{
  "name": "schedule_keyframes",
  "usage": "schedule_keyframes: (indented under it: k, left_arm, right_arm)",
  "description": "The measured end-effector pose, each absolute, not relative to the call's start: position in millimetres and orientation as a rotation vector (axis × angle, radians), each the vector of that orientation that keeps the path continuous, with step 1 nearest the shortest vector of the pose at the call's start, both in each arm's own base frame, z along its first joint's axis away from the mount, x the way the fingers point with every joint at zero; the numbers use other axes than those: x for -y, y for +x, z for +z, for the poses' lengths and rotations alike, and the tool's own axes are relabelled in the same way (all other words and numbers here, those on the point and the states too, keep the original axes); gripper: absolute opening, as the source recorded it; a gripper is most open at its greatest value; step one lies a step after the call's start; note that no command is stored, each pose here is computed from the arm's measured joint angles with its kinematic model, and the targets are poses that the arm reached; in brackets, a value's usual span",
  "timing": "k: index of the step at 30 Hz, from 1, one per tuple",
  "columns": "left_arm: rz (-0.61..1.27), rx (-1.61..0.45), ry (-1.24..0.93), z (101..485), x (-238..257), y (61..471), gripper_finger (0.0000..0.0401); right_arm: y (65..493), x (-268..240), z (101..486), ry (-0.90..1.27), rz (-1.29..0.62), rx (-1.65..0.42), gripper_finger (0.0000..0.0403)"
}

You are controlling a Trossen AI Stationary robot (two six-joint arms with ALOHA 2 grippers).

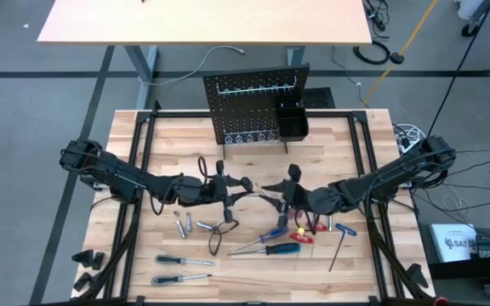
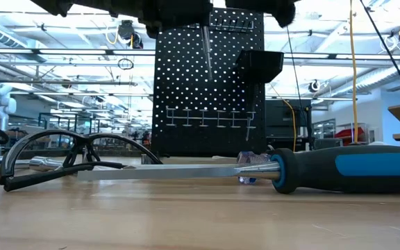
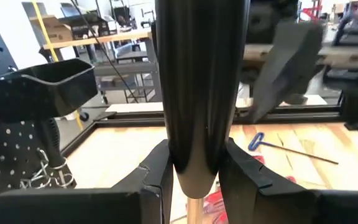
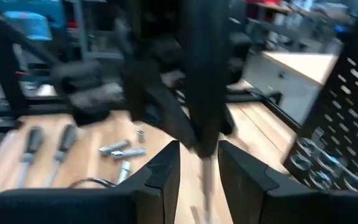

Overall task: Hang tools onto peg board
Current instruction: Hang the black screwdriver on the peg board

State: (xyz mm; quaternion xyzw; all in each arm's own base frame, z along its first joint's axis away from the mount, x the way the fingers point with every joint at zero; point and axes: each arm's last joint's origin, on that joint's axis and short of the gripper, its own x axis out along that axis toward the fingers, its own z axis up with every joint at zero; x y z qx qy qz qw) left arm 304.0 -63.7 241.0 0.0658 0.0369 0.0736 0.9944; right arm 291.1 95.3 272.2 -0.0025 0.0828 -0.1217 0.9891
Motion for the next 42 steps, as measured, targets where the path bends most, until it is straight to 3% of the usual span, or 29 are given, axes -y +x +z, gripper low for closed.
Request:
schedule_keyframes:
  k: [7, 17, 22, 27, 35, 42]
  left_arm:
    - [0.102, -0.079, 0.125, 240.2, 66.1, 303.8, 0.0094]
    - [0.064, -0.063, 0.119, 241.5, 67.2, 304.1, 0.0094]
    - [0.060, -0.035, 0.117, 244.4, 67.4, 304.3, 0.0094]
    - [0.058, 0.007, 0.108, 254.3, 67.8, 307.4, 0.0094]
    - [0.062, -0.019, 0.118, 264.6, 66.3, 313.9, 0.0094]
    - [0.082, -0.018, 0.117, 265.0, 65.3, 314.1, 0.0094]
  right_arm:
    - [291.9, -103.8, 281.4, -0.087, -0.078, -0.090, 0.0117]
    - [298.2, -90.3, 289.2, -0.096, -0.125, -0.066, 0.0192]
    - [301.1, -84.9, 289.4, -0.081, -0.057, -0.059, 0.0238]
    - [307.5, -77.1, 290.2, -0.070, -0.083, -0.012, 0.0260]
    - [312.7, -71.2, 289.7, -0.073, -0.109, 0.024, 0.0237]
    - [312.5, -71.2, 293.4, -0.072, -0.111, 0.061, 0.0154]
